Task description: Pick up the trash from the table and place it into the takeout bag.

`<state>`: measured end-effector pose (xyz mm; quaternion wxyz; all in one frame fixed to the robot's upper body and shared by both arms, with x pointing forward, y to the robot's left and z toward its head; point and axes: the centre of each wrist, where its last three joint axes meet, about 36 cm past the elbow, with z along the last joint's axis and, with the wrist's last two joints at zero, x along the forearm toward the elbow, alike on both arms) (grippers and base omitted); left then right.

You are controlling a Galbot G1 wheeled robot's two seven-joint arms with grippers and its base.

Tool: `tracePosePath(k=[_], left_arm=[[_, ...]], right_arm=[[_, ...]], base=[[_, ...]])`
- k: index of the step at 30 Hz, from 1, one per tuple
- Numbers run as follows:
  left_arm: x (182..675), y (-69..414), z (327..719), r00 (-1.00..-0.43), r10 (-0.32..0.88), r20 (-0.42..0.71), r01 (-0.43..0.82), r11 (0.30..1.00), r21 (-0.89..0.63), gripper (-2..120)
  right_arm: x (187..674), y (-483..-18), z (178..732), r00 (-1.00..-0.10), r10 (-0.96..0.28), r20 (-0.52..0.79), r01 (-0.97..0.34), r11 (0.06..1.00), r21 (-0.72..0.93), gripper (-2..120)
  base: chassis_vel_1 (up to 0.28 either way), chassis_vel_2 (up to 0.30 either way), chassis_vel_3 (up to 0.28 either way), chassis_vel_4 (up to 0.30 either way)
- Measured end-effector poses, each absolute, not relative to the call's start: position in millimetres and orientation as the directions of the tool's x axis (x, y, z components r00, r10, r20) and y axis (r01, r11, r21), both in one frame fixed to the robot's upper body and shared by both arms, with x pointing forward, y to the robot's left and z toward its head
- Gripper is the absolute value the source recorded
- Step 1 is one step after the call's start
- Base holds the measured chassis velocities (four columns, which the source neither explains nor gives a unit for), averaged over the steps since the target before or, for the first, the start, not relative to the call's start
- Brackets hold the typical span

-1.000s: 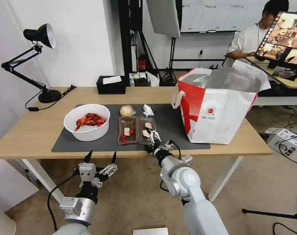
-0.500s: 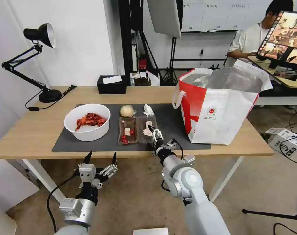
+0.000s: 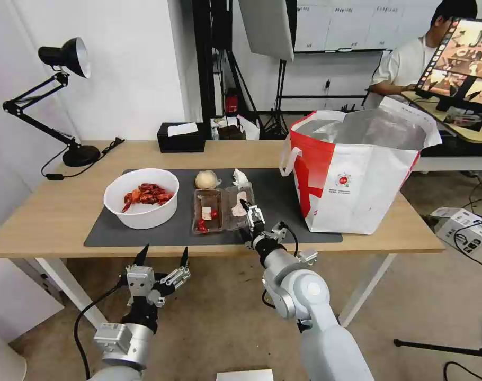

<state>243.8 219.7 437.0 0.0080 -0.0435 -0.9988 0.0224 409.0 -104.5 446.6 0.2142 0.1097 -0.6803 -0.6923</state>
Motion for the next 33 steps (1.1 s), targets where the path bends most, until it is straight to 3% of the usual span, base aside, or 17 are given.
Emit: tracePosePath(k=[17, 25, 33], left_arm=[[243, 221, 438, -0.996, 0.088, 0.011, 0.088, 0.995, -0.042, 100], [243, 222, 438, -0.996, 0.087, 0.013, 0.086, 0.995, -0.04, 100], [241, 225, 439, -0.996, 0.088, 0.019, 0.087, 0.996, -0.029, 100]], right_arm=[[438, -106, 476, -0.885, -0.459, 0.081, 0.045, 0.088, 0.995, 100], [456, -82, 487, -0.834, -0.535, 0.137, 0.064, 0.153, 0.986, 100], [476, -49, 508, -0.729, -0.618, 0.293, 0.11, 0.316, 0.942, 100]], base=[[0.0, 0.0, 0.0, 0.0], [0.0, 0.0, 0.0, 0.0], [0.0, 0.0, 0.0, 0.0]])
